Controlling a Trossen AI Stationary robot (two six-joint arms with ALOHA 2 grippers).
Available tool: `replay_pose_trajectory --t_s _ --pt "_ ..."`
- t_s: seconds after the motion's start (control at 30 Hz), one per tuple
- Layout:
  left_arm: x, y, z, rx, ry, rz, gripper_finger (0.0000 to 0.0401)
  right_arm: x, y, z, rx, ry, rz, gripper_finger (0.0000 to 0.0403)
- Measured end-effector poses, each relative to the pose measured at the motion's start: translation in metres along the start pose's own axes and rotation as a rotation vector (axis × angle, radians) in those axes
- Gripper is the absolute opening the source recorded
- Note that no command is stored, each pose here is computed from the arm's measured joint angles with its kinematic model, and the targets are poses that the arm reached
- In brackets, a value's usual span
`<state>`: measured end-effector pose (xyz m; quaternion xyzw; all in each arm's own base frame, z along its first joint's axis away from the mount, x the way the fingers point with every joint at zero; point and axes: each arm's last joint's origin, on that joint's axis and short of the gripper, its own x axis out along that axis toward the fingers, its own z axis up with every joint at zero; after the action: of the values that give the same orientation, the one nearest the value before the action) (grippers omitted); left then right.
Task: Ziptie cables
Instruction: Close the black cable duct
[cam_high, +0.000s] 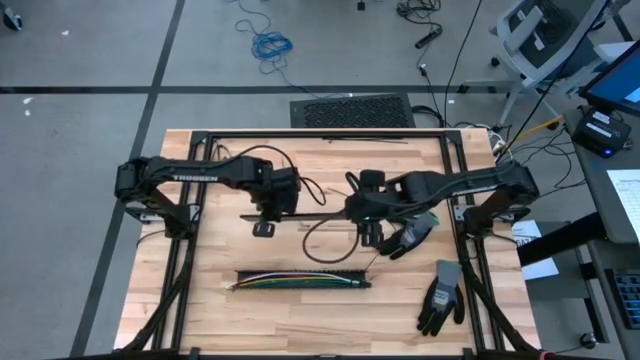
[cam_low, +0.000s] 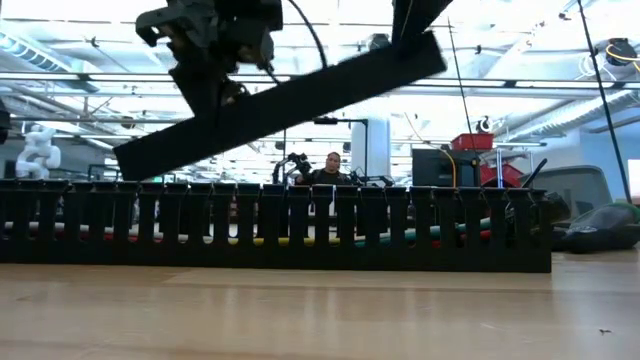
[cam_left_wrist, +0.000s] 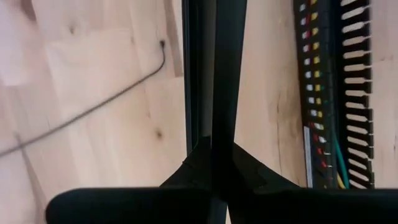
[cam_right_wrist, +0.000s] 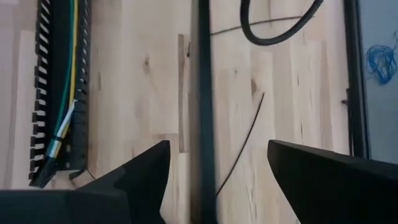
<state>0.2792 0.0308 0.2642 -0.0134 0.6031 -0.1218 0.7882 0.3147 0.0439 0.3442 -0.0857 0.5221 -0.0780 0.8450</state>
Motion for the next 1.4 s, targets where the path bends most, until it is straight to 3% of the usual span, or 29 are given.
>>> replay_pose_trajectory --t_s 0.27,0.33,0.47,0.5,0.63,0.83,1.07,1.23,1.4 --pt "-0.012 -0.010 0.011 0.050 -0.028 0.045 0.0018 0.024 -0.004 0.004 0.047 0.076 -0.012 0.0241" --pt "-0.014 -0.011 0.012 0.051 -0.031 0.051 0.0017 0.025 -0.004 0.003 0.069 0.087 -0.014 0.0199" --pt "-0.017 -0.011 0.014 0.058 -0.033 0.097 0.0017 0.025 -0.003 0.002 0.086 0.095 0.012 0.0042" --pt "-0.018 -0.010 0.014 0.061 -0.036 0.098 0.0017 0.024 -0.002 0.002 0.088 0.096 0.011 0.0026" --pt "-0.019 -0.009 0.015 0.061 -0.037 0.134 0.0032 0.024 -0.002 0.002 0.095 0.099 0.003 0.0009" --pt "-0.029 -0.006 0.010 0.127 0.020 0.325 0.0118 0.023 -0.005 -0.004 0.094 0.152 -0.031 0.0004" --pt "-0.088 -0.013 -0.001 0.092 -0.039 0.579 0.0187 0.022 -0.011 -0.013 0.103 0.246 -0.015 0.0002" --pt "-0.131 -0.031 -0.036 -0.007 -0.106 0.746 0.0200 0.006 -0.024 -0.010 0.263 0.135 0.054 0.0001" --pt "-0.162 -0.054 -0.078 -0.108 -0.226 0.817 0.0201 -0.017 -0.045 -0.013 0.496 -0.102 0.102 0.0001"
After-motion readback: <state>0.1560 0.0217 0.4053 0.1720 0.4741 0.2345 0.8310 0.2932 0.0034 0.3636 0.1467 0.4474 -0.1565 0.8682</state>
